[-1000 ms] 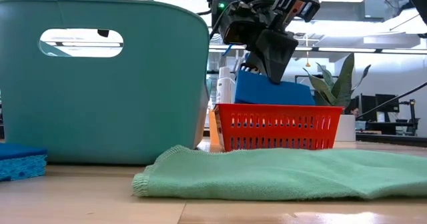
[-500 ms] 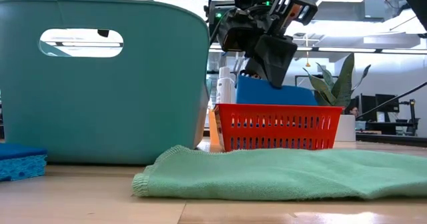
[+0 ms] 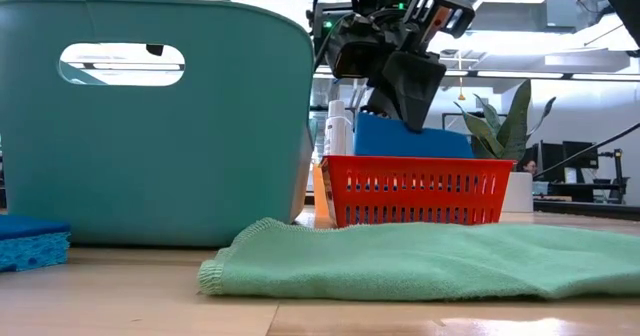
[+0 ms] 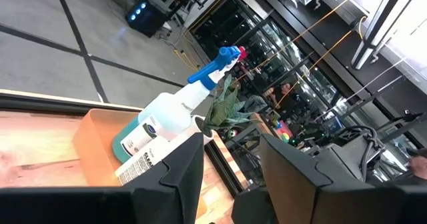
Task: Pick & Place Kitchen Items
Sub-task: Put the blue sponge into the red bin
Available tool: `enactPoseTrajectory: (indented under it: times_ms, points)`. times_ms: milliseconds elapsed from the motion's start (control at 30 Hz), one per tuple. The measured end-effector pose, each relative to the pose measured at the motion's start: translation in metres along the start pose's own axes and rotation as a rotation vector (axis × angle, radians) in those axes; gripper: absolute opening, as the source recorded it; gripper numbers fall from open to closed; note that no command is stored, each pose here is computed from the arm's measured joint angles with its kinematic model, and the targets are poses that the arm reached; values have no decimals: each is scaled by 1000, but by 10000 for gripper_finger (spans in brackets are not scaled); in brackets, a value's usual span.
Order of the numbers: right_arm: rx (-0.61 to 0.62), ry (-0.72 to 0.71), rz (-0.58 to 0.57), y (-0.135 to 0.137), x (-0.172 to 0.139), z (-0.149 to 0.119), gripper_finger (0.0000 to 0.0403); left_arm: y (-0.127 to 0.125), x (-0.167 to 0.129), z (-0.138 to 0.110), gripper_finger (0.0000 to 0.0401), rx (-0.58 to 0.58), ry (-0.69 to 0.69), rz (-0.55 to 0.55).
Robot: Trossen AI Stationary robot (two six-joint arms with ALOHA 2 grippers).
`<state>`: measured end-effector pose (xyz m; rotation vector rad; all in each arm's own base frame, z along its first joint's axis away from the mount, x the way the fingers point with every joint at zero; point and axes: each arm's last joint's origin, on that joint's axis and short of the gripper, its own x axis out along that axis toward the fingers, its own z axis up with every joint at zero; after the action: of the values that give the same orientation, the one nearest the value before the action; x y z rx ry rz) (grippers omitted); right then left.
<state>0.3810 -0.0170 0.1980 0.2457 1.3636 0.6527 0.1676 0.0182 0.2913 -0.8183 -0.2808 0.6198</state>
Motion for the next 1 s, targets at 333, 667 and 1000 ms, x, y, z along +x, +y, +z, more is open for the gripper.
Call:
enactPoseTrajectory:
  times_ms: [333, 667, 1000]
  points:
    - [12, 5, 2, 0, 0, -1, 64, 0, 0, 0, 143, 0, 1, 0]
    - [8, 0, 0, -1, -1, 0, 81, 0, 0, 0, 143, 0, 0, 0]
    - [27, -7, -5, -4, -3, -1, 121, 0, 0, 0, 143, 0, 0, 0]
